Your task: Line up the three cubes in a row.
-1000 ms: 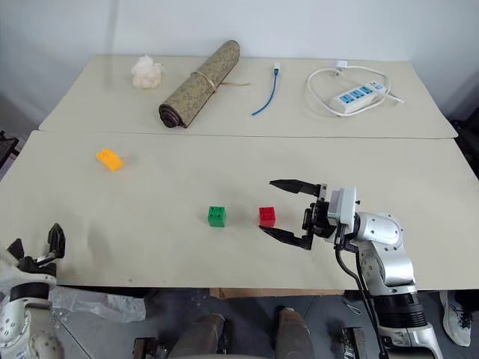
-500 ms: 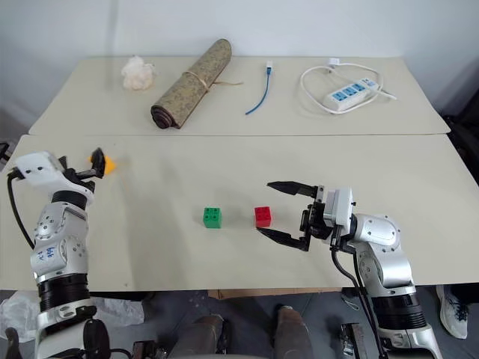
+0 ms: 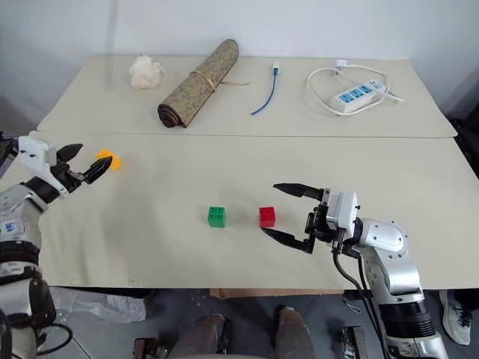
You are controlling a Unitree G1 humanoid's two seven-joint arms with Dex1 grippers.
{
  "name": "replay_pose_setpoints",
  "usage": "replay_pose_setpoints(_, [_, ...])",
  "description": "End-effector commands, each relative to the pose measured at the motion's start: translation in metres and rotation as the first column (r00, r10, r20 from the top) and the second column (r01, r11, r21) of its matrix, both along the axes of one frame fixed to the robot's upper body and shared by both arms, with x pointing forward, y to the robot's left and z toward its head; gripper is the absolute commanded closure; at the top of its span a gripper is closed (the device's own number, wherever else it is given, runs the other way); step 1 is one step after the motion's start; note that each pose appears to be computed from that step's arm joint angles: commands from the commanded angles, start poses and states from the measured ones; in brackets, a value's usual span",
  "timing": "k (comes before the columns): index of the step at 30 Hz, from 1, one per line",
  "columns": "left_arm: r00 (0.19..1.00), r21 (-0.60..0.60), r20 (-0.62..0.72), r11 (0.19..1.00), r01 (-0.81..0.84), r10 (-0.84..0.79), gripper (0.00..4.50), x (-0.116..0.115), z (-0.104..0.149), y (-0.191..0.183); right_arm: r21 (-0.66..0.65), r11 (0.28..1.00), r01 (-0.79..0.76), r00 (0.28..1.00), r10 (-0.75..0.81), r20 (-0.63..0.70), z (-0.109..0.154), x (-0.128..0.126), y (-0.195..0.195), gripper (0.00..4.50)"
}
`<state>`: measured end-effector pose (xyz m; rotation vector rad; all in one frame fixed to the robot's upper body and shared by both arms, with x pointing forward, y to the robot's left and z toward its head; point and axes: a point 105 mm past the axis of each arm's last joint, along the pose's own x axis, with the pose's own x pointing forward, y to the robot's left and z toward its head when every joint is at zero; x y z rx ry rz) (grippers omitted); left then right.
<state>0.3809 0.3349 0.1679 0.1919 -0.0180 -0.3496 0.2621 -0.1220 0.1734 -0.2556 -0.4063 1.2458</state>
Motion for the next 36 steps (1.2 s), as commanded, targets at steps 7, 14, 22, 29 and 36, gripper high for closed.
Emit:
replay_pose_setpoints(7, [0.995,0.015,-0.065,0.997,-0.072,0.073,0.01,0.016,-0.005,0.002,-0.028,0.997,0.072,0.996,-0.071,0.054,0.012,-0.009,-0.017,0.0])
replay_pose_setpoints(14, [0.997,-0.071,0.014,0.995,-0.075,0.077,0.01,0.02,0.013,0.002,-0.019,0.996,0.09,0.994,-0.089,0.056,0.013,-0.01,-0.018,0.0])
replay_pose_setpoints(22, [0.99,-0.027,-0.069,0.992,-0.121,0.119,0.01,0.011,0.003,0.019,-0.014,0.996,0.089,0.995,-0.089,0.048,0.011,-0.011,-0.015,0.0])
replay_pose_setpoints(29, [0.981,-0.031,-0.158,0.992,-0.123,0.117,0.01,0.017,-0.015,0.009,-0.021,0.996,0.088,0.995,-0.087,0.041,0.011,-0.011,-0.017,0.0])
replay_pose_setpoints(36, [0.983,-0.009,-0.157,0.996,-0.094,0.091,0.87,0.018,-0.019,0.003,-0.034,0.996,0.086,0.996,-0.085,0.037,0.012,-0.012,-0.019,0.0])
